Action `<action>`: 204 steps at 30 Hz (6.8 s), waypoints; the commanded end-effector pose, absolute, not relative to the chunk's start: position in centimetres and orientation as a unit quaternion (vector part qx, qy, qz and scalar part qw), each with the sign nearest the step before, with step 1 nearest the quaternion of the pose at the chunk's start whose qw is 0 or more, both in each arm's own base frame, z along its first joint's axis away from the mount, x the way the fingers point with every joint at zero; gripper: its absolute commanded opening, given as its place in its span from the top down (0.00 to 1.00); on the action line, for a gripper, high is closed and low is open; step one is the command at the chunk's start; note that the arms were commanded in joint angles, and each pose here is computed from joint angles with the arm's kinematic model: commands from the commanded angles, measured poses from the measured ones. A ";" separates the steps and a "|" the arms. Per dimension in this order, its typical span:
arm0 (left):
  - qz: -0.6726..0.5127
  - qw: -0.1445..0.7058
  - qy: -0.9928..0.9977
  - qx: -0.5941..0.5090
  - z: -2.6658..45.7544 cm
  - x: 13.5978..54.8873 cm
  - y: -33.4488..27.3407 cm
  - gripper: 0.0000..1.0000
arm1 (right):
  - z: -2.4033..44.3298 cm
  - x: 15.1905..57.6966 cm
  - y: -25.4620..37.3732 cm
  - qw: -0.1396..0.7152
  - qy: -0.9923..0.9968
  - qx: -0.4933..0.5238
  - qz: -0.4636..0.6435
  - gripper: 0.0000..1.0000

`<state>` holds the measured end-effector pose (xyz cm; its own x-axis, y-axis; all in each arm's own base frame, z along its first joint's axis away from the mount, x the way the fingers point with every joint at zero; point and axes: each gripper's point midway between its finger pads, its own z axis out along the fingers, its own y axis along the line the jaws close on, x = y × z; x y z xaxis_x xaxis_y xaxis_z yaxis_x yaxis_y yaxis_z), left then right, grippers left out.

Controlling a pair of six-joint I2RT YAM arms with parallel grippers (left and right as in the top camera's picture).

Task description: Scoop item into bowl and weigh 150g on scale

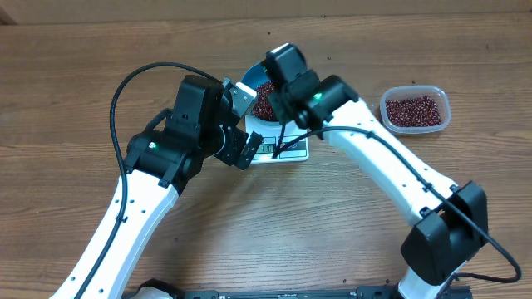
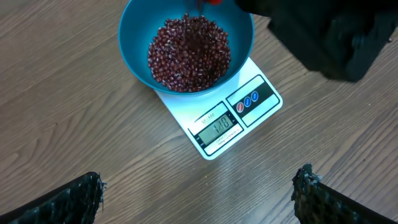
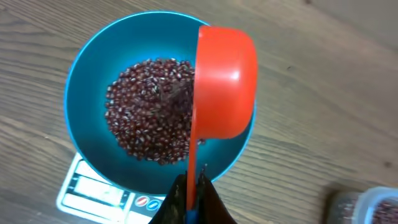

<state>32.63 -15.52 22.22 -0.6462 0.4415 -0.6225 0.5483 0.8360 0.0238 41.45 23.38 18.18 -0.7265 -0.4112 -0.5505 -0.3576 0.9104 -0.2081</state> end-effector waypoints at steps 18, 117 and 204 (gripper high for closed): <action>-0.088 0.312 0.906 0.270 21.7 32.6 -15.7 0.00 | 23.7 41.6 21.2 0.318 0.926 -0.181 0.095 0.96; -0.088 0.312 0.907 0.270 21.7 32.6 -15.7 0.00 | 12.5 37.9 -6.8 0.095 0.918 0.081 0.377 0.96; -0.088 0.312 0.907 0.270 21.7 32.6 -15.7 0.00 | 17.0 42.8 20.8 0.127 0.954 -0.147 0.229 0.96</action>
<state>32.62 -15.51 22.21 -0.6464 0.4416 -0.6222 0.5483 0.8360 0.0238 41.18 20.88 14.72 -0.9601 -0.1961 -0.1991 -0.2766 0.7691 0.5762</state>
